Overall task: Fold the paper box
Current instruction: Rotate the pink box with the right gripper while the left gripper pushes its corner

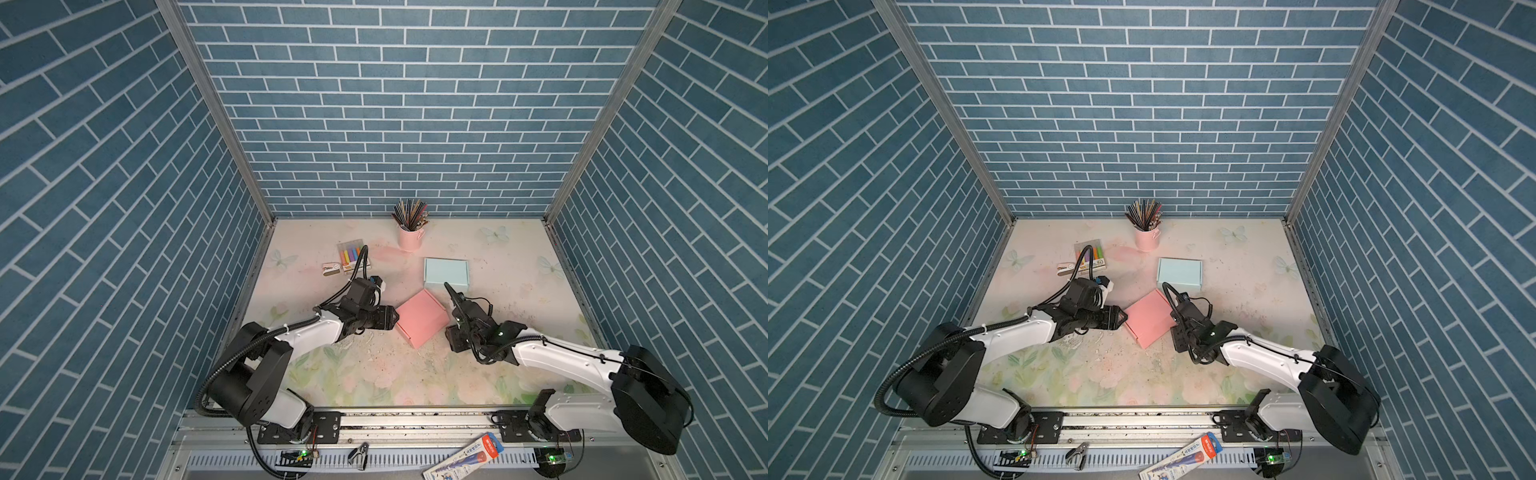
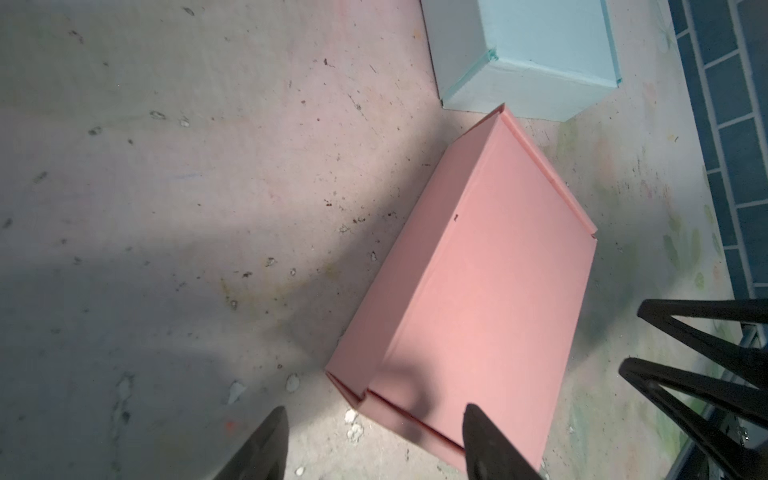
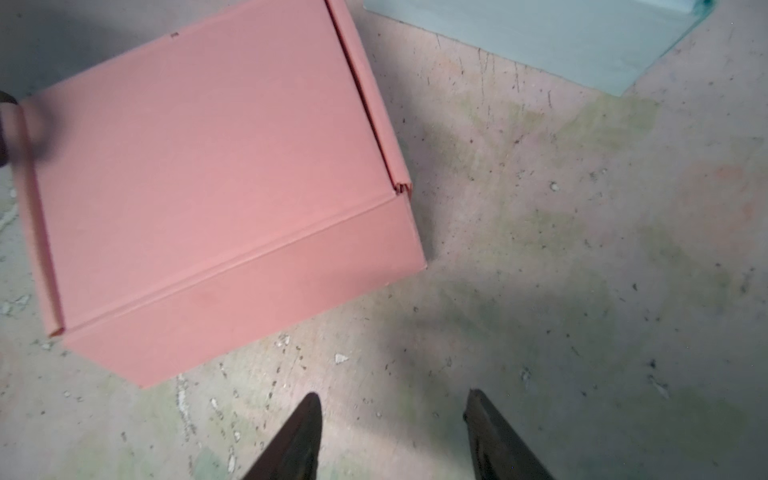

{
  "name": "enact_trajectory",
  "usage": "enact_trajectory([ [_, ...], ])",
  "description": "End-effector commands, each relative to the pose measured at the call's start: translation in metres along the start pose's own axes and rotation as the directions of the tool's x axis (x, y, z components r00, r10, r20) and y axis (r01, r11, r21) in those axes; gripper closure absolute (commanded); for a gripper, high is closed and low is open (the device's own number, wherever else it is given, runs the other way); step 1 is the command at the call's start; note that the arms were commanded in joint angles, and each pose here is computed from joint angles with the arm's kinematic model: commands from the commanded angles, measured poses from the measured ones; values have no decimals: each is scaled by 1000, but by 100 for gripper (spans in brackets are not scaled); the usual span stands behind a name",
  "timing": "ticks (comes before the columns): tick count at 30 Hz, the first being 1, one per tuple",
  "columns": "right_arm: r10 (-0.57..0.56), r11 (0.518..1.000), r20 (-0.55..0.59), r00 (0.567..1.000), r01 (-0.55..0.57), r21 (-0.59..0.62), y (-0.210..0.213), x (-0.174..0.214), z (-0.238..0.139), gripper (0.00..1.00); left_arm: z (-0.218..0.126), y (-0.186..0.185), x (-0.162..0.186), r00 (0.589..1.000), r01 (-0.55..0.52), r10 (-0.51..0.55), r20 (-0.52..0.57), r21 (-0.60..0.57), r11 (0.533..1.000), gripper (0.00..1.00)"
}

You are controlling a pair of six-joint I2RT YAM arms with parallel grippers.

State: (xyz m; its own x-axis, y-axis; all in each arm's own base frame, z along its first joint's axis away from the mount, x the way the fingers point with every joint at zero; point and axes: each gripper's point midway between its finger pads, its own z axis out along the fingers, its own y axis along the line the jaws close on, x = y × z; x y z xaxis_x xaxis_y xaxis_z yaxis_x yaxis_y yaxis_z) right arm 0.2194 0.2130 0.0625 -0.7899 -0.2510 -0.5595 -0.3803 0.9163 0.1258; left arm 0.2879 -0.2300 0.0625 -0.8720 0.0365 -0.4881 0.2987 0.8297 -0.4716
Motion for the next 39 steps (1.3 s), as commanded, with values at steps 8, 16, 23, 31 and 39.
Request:
enact_trajectory([
  [8, 117, 979, -8, 993, -117, -167, 28, -8, -7, 55, 14, -27, -55, 993, -118, 117, 32, 61, 991, 32],
  [16, 131, 969, -34, 991, -135, -206, 37, -4, 4, 60, 38, -35, -50, 992, -121, 124, -19, 137, 983, 32],
  [23, 125, 974, -61, 990, -135, -183, 33, 8, 18, 64, 40, -38, -31, 990, -119, 128, -55, 145, 982, 36],
  [31, 121, 976, -83, 989, -134, -170, 31, 15, 26, 66, 38, -42, -8, 987, -119, 133, -86, 149, 982, 37],
  [39, 125, 978, -94, 988, -139, -155, 28, 20, 28, 66, 31, -48, 11, 986, -117, 133, -96, 152, 981, 38],
])
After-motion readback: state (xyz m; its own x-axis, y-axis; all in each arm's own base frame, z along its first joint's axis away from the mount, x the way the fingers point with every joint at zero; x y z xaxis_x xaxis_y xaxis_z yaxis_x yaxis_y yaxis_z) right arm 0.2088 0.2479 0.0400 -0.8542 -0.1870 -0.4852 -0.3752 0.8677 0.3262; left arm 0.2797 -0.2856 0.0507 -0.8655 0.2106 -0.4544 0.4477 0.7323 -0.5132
